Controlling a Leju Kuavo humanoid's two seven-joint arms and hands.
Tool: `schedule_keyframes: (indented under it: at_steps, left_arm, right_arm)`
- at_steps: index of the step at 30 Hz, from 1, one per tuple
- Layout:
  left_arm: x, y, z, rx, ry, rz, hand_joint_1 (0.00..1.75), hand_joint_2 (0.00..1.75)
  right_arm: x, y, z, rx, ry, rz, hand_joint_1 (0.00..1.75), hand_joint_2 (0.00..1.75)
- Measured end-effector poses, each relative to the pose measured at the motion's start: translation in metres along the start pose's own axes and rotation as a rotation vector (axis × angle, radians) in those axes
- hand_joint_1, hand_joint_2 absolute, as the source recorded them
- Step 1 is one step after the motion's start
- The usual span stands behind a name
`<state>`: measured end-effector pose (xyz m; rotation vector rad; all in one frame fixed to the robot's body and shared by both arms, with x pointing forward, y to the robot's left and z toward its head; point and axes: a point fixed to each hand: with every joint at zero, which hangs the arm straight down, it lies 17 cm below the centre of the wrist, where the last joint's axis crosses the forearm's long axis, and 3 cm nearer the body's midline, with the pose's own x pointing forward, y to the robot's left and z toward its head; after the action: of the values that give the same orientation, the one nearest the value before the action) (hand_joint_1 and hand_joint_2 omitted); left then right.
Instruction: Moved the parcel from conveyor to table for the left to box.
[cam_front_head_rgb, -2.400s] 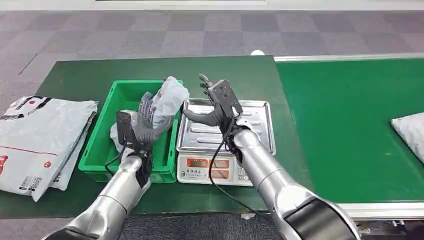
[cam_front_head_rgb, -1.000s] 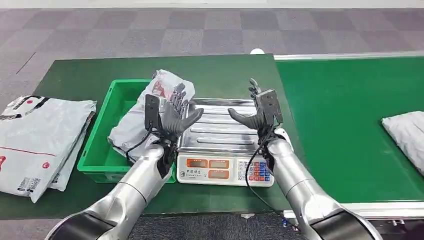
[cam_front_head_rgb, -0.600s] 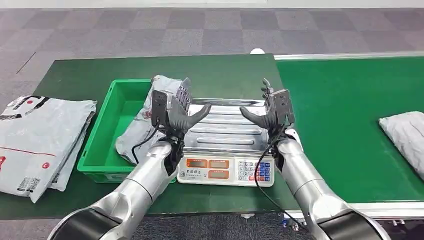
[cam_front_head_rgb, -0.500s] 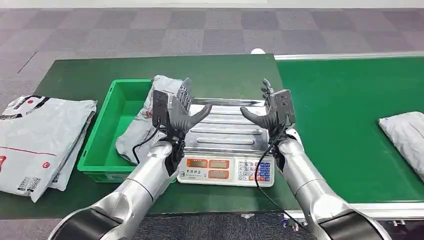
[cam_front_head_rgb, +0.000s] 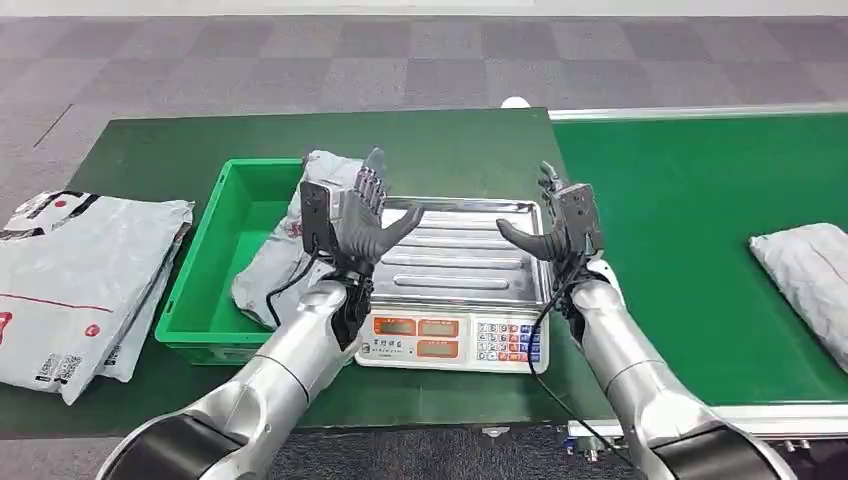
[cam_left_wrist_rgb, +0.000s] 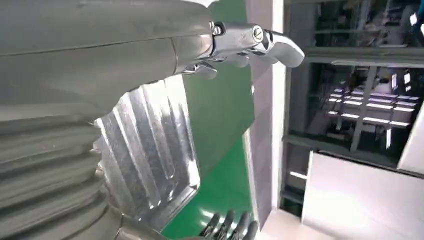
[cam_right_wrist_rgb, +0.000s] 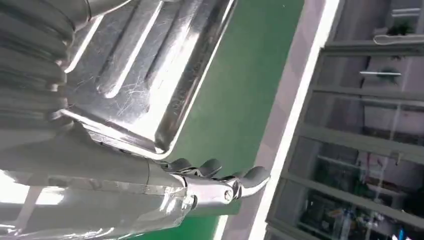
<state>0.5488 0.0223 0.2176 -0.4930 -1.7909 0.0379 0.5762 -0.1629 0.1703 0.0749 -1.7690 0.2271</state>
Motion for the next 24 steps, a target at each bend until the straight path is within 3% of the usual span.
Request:
schedule_keyframes:
  at_steps: [7,17,24]
  left_arm:
    - [-0.011,-0.009,-0.001,-0.043,0.080,0.046,0.00,1.75]
    - [-0.014,-0.025,0.000,-0.089,0.109,0.065,0.00,1.75]
    - [-0.010,-0.011,-0.011,-0.042,0.131,0.040,0.00,1.75]
  right_arm:
    - [-0.013,-0.013,0.002,-0.013,0.039,-0.014,0.00,1.75]
    - [-0.024,-0.016,0.005,-0.012,0.076,0.004,0.00,1.75]
    - [-0.010,-0.006,-0.018,-0.006,0.106,0.048,0.00,1.75]
